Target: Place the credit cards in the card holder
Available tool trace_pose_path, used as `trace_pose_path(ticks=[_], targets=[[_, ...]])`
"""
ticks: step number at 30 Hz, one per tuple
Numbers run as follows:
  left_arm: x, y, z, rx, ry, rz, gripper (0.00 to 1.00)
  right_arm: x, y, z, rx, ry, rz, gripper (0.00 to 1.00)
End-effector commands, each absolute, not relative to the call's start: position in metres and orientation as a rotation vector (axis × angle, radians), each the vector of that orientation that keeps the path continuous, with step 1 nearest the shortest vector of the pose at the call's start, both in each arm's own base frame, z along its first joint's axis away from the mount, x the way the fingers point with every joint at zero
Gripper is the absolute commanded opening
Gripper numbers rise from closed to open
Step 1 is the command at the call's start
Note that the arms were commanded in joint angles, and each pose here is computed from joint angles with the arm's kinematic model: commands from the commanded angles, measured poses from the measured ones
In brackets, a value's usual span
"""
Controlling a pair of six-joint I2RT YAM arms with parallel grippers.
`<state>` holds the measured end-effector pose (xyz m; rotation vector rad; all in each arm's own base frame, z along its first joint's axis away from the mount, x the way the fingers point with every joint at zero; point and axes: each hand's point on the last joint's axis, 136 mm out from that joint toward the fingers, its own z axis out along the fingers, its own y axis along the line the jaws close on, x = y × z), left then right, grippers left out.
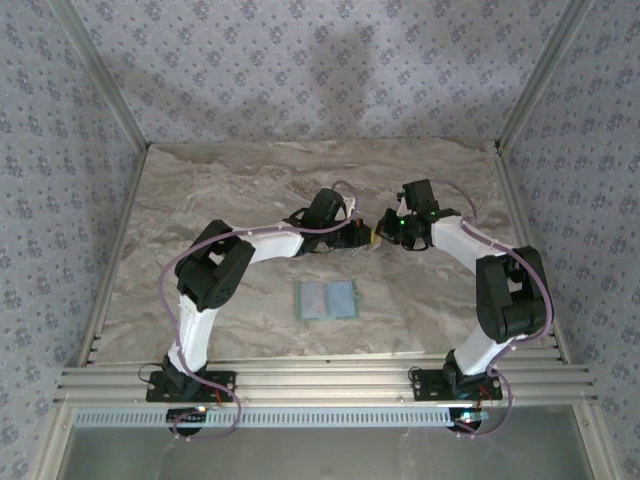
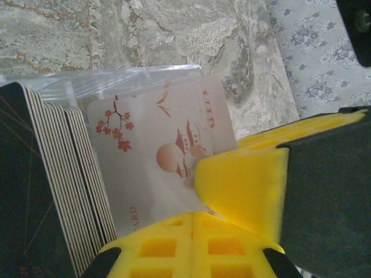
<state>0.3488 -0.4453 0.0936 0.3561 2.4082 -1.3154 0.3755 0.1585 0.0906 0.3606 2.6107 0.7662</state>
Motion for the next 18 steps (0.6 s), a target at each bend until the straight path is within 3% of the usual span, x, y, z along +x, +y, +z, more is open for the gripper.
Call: trace_pose_path(ticks=[1, 10, 18], targets=[[0.351, -0.455, 0.089, 0.398, 2.413, -1.295, 0.02, 0.372, 0.156, 0.100, 0.387, 2.590, 0.798, 0.09], [0.347, -0.464, 0.077, 0.429, 2.443, -1.243, 0.02, 0.370, 0.155, 0.101, 0.396, 2.581, 0.820, 0.16], [0.348, -0.467, 0.064, 0.427, 2.473, -1.208, 0.02, 0.367, 0.154, 0.105, 0.396, 2.570, 0.824, 0.14]])
